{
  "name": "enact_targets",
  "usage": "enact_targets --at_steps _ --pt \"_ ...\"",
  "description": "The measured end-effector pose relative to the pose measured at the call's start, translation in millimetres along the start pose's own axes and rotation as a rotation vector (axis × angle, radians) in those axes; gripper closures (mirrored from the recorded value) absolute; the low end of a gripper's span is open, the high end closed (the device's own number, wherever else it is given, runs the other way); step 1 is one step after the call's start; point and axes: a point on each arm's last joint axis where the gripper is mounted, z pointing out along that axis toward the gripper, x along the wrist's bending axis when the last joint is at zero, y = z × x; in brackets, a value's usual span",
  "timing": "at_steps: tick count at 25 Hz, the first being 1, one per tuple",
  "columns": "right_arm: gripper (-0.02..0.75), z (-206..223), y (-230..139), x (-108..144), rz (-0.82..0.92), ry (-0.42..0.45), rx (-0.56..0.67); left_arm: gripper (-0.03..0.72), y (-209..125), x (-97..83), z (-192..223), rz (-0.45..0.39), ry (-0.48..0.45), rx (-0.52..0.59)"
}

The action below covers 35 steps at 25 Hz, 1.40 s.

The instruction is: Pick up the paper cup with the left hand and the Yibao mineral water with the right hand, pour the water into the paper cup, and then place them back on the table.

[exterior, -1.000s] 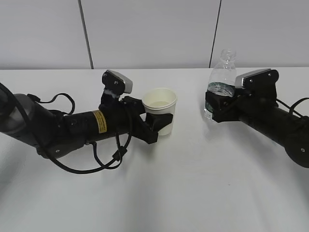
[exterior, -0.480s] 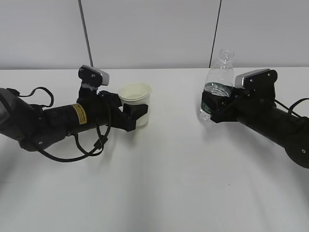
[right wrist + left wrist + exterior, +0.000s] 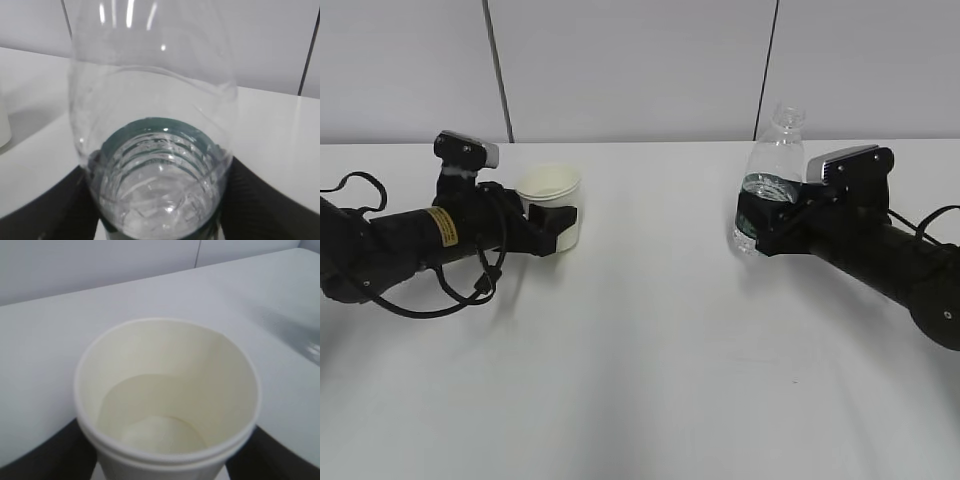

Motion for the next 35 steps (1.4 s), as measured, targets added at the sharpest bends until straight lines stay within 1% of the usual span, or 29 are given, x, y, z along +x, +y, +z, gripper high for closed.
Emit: enact_targets --at_steps 4,25,32,35 --pt "0.266 0.7 -5.8 0.1 0.013 0.002 0.010 0.237 -2.4 5.5 -1.9 -0.004 0.023 0.024" --pt "0.266 0.8 -5.7 -0.5 0.020 -0.005 0.009 0.237 -3.3 5.9 -1.9 -0.004 0.028 0.034" --pt "0.266 2.1 -19.5 -3.5 0.043 -0.038 0.038 0.237 -3.1 6.0 -1.8 -0.003 0.028 0.033" --pt "0.266 2.6 -22.4 -3.6 0.045 -0.038 0.021 0.237 -3.2 6.0 -1.8 -0.003 0.028 0.034"
